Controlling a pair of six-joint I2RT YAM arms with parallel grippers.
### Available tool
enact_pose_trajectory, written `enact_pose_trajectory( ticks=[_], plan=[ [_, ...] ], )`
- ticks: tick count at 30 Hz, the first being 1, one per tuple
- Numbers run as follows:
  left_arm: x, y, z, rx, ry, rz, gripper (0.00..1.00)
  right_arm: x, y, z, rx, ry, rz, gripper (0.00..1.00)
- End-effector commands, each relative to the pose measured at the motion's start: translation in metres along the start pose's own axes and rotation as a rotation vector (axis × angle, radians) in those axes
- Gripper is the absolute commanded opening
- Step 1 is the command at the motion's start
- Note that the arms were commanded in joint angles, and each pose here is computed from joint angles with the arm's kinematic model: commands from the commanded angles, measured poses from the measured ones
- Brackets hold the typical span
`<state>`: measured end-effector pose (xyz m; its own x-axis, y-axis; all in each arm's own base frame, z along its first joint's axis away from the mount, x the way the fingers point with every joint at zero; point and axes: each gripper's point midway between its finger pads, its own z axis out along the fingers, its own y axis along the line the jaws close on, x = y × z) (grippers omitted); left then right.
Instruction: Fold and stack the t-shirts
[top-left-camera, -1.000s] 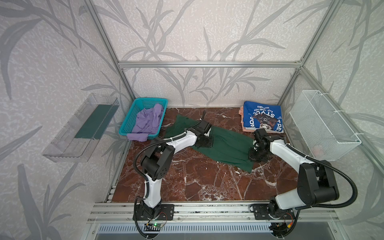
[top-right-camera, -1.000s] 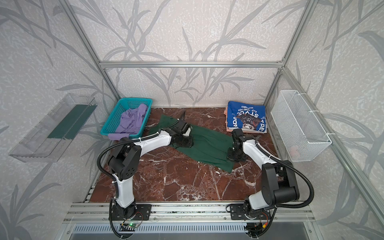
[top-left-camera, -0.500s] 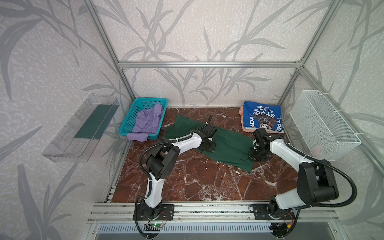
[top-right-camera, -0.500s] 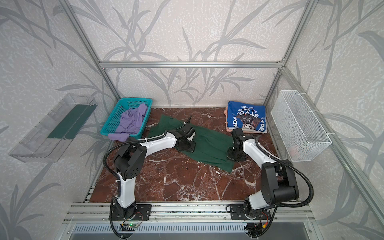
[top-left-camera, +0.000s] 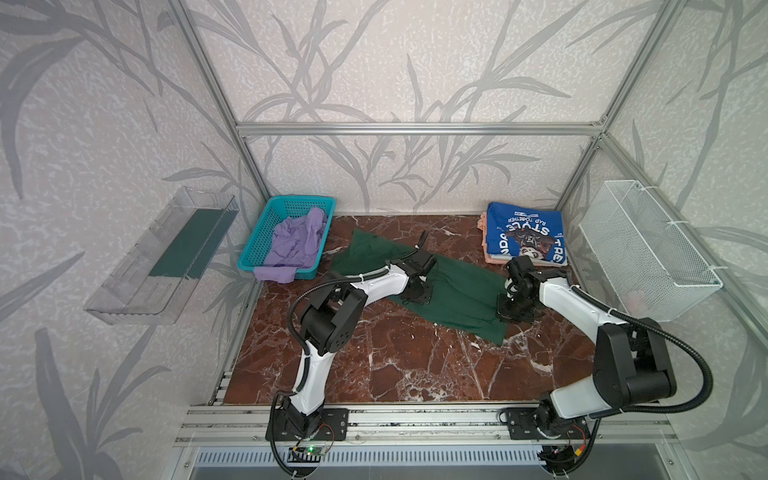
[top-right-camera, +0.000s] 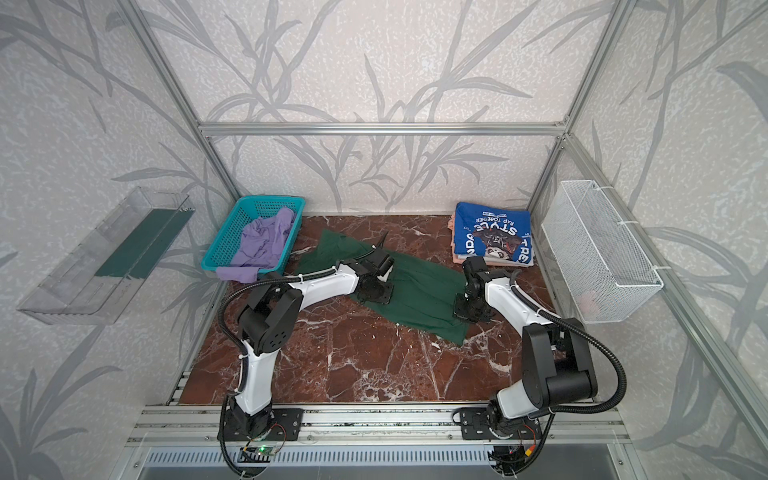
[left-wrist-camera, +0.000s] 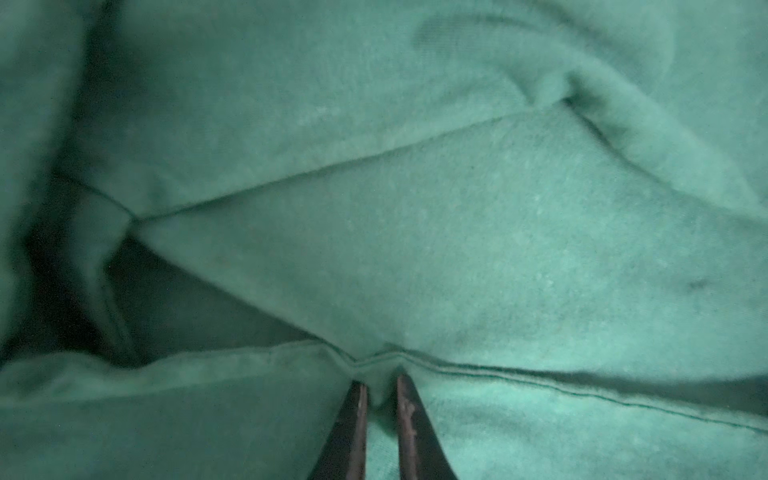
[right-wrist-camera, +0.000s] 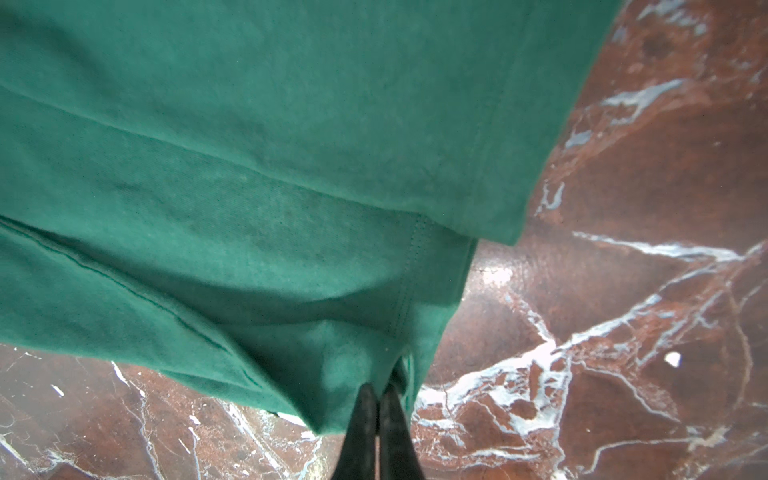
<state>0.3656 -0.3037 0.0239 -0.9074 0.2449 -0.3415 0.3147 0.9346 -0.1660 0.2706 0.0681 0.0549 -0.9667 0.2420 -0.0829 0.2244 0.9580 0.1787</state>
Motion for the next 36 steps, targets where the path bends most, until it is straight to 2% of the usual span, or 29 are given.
enact_pose_trajectory(
  ticks=[1, 9, 14, 31, 36],
  plan=[
    [-0.001, 0.0, -0.008, -0.01, -0.015, 0.009, 0.14, -0.006, 0.004, -0.004, -0.011, -0.008, -0.007, 0.0],
    [-0.01, -0.008, -0.023, 0.034, -0.066, -0.004, 0.09, -0.005, 0.004, -0.004, -0.015, -0.004, -0.006, 0.0],
    [-0.013, -0.007, -0.028, 0.038, -0.097, -0.013, 0.0, -0.006, 0.005, -0.004, -0.015, -0.005, -0.007, 0.0],
    [-0.035, 0.002, -0.049, 0.046, -0.188, -0.074, 0.0, -0.01, 0.001, -0.005, 0.009, -0.009, -0.006, 0.0],
    [-0.031, 0.003, -0.046, 0.043, -0.17, -0.066, 0.02, -0.008, 0.003, -0.01, -0.005, -0.013, -0.003, 0.0]
  ],
)
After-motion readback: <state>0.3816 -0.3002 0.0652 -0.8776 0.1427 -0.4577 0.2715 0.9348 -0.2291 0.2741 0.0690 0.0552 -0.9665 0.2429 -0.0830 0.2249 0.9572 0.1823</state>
